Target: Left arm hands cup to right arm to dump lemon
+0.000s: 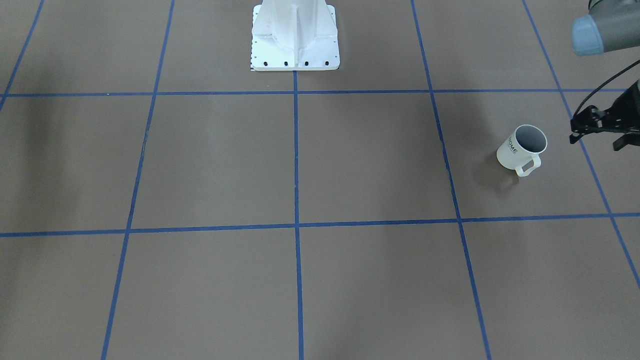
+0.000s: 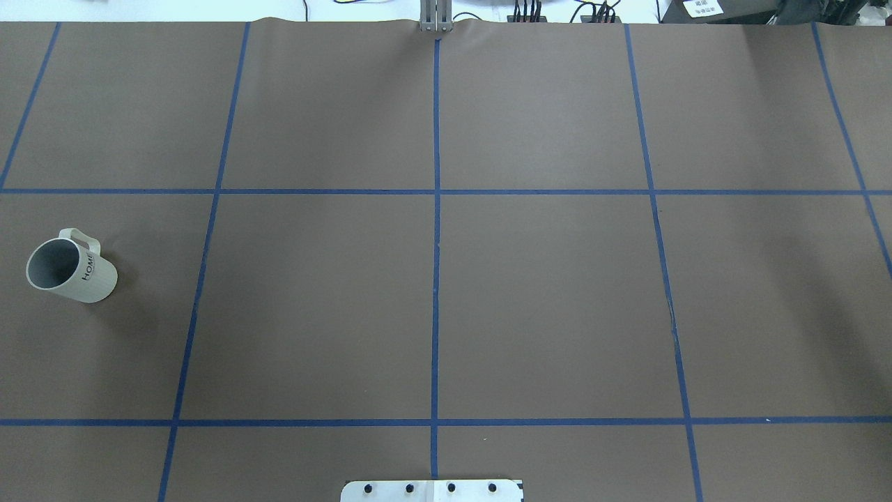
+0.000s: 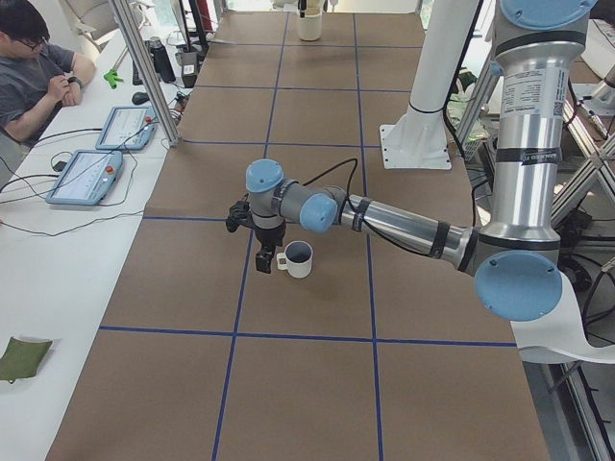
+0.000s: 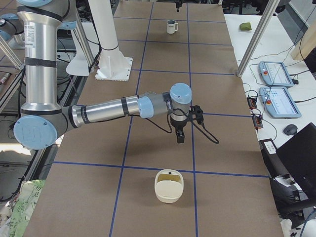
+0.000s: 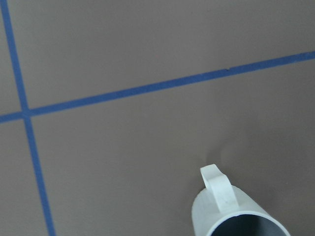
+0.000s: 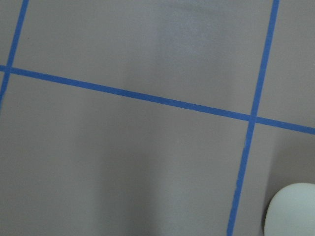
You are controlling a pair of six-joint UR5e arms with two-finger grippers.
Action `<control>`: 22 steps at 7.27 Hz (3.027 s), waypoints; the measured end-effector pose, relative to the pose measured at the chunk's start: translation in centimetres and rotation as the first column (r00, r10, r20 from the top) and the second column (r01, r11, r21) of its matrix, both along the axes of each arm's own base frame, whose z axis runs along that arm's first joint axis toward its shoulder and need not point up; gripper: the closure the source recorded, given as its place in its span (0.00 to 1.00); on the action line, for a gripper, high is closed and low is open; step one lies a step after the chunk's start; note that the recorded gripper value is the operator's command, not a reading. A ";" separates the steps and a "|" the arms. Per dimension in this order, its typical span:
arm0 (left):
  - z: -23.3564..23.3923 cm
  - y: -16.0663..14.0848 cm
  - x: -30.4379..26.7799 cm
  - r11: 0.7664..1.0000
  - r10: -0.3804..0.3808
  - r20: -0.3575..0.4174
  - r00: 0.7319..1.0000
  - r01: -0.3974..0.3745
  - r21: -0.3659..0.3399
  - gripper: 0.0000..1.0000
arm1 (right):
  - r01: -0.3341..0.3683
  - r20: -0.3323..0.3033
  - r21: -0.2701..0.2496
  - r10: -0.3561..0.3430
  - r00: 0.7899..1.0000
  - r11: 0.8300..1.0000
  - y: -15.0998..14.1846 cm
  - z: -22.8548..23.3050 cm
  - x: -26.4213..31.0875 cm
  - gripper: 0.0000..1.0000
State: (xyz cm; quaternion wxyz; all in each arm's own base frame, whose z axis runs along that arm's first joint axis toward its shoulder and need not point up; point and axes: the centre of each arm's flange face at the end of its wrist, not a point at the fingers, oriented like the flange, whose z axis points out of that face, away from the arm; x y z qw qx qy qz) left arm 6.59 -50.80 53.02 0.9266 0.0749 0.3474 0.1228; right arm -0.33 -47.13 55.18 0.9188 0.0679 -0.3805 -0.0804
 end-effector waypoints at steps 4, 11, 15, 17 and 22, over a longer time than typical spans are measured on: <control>7.8 -0.1 -13.4 1.000 0.002 -0.043 0.999 -0.001 0.027 0.00 | 0.036 -0.004 0.045 -0.036 0.999 0.998 4.9 5.2 6.0 0.00; 10.0 1.7 -13.7 0.997 -0.079 -0.015 0.997 0.079 -0.001 0.00 | -0.014 -0.022 -0.008 0.014 1.000 1.000 6.8 9.6 8.3 0.00; 10.3 2.3 -12.8 0.994 -0.102 -0.010 0.995 0.102 -0.042 0.00 | -0.087 -0.016 0.000 0.087 0.996 0.996 5.1 6.4 8.4 0.00; 10.2 2.5 -12.4 0.990 -0.126 -0.012 0.992 0.125 -0.070 0.00 | -0.098 -0.012 -0.008 0.098 0.995 0.995 5.0 6.1 8.3 0.00; 10.2 2.5 -12.0 0.987 -0.137 -0.013 0.990 0.136 -0.086 0.00 | -0.095 0.010 -0.030 0.095 0.995 0.995 5.4 6.5 8.1 0.00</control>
